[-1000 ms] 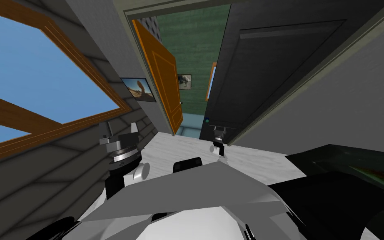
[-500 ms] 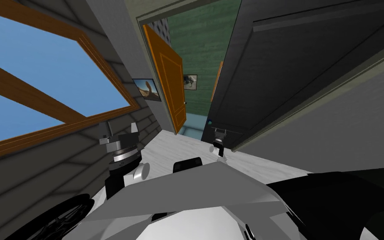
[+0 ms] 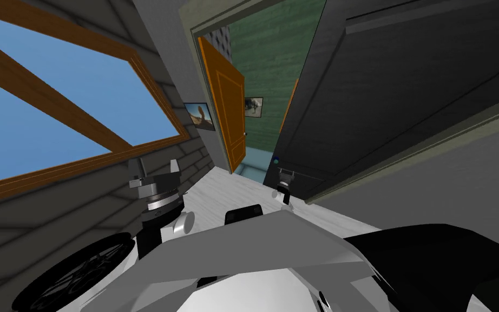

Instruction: Push the door open

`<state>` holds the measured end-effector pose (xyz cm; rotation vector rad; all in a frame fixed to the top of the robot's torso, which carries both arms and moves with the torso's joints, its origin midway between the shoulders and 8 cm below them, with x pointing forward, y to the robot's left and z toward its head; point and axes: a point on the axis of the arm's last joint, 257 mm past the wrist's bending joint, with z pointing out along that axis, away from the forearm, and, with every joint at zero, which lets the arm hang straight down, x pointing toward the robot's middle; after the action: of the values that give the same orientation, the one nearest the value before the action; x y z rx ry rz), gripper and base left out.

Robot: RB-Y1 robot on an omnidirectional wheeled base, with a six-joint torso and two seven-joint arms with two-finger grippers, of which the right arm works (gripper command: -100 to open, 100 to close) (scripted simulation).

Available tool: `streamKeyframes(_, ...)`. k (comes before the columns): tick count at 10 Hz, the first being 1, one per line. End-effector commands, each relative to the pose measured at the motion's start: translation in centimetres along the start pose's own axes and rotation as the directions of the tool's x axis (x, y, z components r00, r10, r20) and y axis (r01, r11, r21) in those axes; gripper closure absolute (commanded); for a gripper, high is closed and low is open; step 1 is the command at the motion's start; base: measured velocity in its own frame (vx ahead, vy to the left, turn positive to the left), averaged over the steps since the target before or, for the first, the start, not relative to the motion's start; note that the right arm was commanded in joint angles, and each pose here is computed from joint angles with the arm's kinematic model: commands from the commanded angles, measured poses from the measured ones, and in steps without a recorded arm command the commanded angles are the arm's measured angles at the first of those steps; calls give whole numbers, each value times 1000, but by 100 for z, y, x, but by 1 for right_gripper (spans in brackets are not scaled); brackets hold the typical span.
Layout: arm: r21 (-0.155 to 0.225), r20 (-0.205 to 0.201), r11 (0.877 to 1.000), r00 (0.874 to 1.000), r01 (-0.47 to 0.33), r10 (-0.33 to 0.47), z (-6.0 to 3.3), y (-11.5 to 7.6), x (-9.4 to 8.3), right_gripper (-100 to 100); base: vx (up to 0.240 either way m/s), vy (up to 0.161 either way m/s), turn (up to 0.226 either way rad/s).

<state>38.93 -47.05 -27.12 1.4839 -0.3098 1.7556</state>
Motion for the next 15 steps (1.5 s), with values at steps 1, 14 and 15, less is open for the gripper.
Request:
streamKeyframes(1, -13, 27, 1000, 999, -25, 25, -13, 8, -100, -100, 0, -72, 238)
streamKeyframes(14, -167, 231, 965, 944, -201, 236, -396, 67, -941, -100, -9, -80, 221)
streamKeyframes(15, -180, 244, 961, 937, -211, 252, -439, 63, -995, -100, -17, -80, 241)
